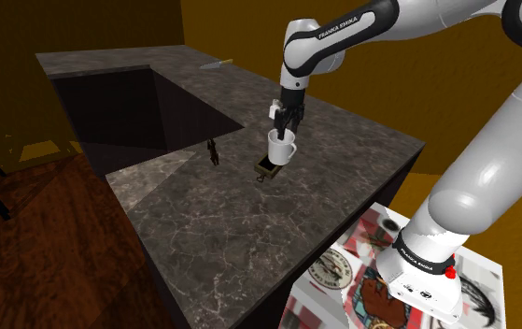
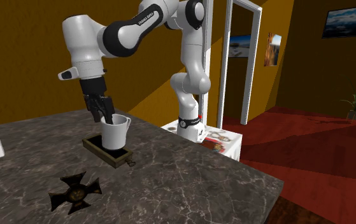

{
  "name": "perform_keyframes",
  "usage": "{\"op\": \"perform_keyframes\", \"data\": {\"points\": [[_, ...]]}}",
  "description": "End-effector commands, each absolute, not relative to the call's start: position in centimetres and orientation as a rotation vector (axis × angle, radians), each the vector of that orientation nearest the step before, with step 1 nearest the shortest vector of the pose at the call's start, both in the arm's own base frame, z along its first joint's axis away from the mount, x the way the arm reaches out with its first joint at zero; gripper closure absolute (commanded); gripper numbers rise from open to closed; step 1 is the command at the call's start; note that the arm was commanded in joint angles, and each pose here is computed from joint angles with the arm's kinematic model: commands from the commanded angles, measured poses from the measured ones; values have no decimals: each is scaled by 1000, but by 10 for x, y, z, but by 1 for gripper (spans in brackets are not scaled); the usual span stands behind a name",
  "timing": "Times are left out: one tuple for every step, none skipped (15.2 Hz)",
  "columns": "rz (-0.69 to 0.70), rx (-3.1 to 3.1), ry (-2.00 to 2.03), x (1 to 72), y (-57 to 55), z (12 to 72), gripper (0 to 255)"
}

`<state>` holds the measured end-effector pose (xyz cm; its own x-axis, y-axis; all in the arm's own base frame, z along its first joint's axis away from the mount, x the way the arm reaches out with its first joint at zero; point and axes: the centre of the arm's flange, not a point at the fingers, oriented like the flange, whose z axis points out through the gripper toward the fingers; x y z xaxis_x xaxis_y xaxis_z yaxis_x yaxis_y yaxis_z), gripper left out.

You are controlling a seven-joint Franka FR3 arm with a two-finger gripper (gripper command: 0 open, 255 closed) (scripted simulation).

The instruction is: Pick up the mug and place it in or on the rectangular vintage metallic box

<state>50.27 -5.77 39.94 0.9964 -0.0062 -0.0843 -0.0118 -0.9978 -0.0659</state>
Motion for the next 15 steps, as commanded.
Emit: {"op": "perform_keyframes", "data": {"points": [[130,-3072,14,503,-58,399,0],[130,-3072,14,503,-58,399,0],[130,-3072,14,503,-58,399,0],[130,-3072,14,504,-59,412,0],[130,-3072,14,505,-59,426,0],[130,-3072,14,506,-60,439,0],[130,-3072,14,507,-61,449,0],[130,-3072,14,507,-61,449,0],[130,-3072,14,507,-61,449,0],[130,-3072,14,507,-61,449,0],[130,-3072,14,507,-61,449,0],[130,-3072,14,507,-61,449,0],[130,-3072,14,507,-61,449,0],[130,-3072,14,507,-61,449,0],[130,-3072,14,507,-61,449,0]]}}
